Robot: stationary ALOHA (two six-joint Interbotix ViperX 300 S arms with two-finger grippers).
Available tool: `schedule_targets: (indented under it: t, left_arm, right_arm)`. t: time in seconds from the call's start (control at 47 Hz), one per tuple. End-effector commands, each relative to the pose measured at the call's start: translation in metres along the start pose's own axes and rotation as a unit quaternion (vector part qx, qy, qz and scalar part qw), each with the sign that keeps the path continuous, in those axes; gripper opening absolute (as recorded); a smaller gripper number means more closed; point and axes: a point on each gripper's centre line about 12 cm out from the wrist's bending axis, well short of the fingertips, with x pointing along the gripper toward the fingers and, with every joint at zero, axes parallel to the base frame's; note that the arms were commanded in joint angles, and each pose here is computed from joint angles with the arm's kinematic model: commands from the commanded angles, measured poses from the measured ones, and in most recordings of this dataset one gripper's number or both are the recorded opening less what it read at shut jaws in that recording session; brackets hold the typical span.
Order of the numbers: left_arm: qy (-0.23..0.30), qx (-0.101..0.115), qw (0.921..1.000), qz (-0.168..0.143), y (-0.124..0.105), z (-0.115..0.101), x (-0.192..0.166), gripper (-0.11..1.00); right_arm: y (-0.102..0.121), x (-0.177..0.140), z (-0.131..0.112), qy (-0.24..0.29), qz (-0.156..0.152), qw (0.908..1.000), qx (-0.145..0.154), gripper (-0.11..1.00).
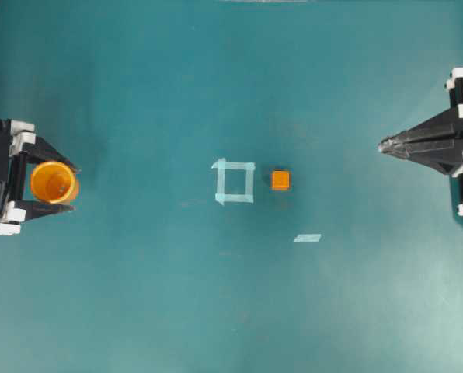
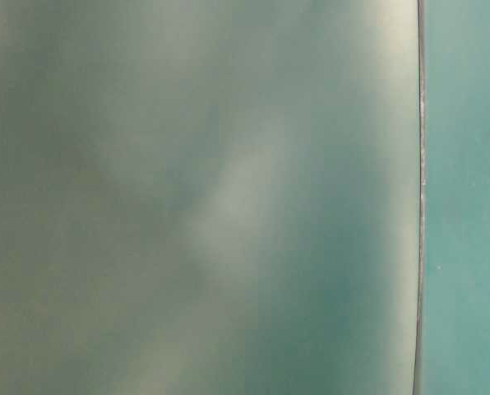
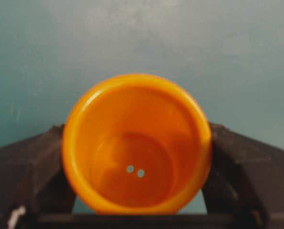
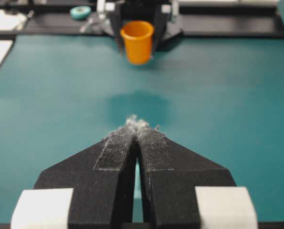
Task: Move the cup to the left with left arm.
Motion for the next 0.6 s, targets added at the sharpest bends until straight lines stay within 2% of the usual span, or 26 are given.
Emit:
schedule_targets:
  t: [0.0,0.574]
  left_arm:
    - [-0.008,-0.001,1.0,0.002,0.0008,0.0058,0.001,0.67]
    - [-0.007,-0.002,1.0,0.003,0.0013,0.0056,0.0011,0.67]
  right_arm:
    - [-0.0002,0.0018,0.0143,-0.018,-0.001,0.9998,0.002,0.0]
    - [-0.0002,0.0018,0.0143,-0.018,-0.001,0.9998,0.001,0.0]
